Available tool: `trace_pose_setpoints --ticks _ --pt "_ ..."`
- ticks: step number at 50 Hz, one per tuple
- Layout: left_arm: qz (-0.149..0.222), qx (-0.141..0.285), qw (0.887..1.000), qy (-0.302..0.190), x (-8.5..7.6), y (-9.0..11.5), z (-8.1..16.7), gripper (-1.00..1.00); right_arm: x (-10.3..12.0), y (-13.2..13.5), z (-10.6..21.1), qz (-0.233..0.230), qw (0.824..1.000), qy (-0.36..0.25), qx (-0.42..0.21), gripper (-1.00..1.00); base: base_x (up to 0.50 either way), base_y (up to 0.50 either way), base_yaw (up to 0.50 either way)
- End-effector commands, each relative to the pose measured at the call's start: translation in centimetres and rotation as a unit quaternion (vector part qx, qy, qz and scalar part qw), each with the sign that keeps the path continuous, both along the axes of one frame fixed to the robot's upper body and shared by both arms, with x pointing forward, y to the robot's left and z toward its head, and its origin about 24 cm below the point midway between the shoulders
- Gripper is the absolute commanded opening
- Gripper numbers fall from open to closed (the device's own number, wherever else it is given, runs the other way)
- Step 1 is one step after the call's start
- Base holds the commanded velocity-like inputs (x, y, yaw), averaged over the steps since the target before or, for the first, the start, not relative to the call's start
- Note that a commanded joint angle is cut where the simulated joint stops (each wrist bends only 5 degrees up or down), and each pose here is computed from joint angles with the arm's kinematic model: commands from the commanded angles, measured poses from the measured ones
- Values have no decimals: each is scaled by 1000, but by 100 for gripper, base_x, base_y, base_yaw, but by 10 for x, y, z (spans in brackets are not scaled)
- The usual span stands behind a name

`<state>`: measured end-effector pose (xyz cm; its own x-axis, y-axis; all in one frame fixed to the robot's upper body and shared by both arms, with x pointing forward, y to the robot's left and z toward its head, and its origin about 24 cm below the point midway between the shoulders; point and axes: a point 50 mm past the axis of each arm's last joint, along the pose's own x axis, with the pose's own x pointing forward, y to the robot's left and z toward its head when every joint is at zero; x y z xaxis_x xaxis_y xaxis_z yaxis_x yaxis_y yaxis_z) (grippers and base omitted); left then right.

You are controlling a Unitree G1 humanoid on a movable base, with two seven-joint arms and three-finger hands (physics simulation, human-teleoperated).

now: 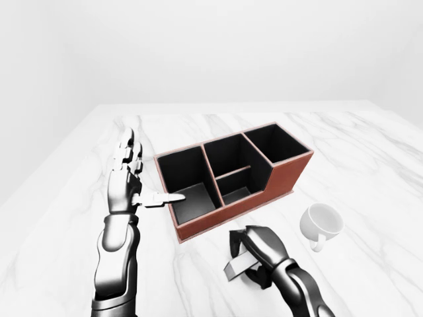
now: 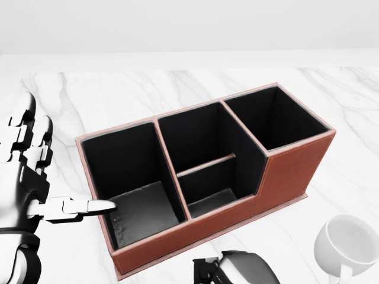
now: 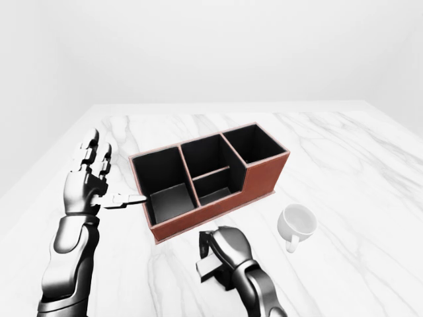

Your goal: Pick up the book and place it in the front compartment of the caddy.

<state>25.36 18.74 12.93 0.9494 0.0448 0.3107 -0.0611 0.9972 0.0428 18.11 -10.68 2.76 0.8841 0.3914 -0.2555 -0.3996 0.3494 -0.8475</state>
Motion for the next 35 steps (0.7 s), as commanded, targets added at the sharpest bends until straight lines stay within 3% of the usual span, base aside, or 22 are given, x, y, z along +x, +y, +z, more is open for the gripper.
trace_pose_setpoints --ticks 1,16,35 --pt "0 0 1000 -2 0 0 1 95 -2 3 0 1 1000 -1 8 -100 0 0 0" --pt "0 -1 1000 4 1 0 -2 95 -2 5 12 10 1000 -14 14 -100 0 0 0" --pt "2 -2 1000 1 1 2 0 95 2 4 56 28 997 -72 -1 -100 0 0 0"
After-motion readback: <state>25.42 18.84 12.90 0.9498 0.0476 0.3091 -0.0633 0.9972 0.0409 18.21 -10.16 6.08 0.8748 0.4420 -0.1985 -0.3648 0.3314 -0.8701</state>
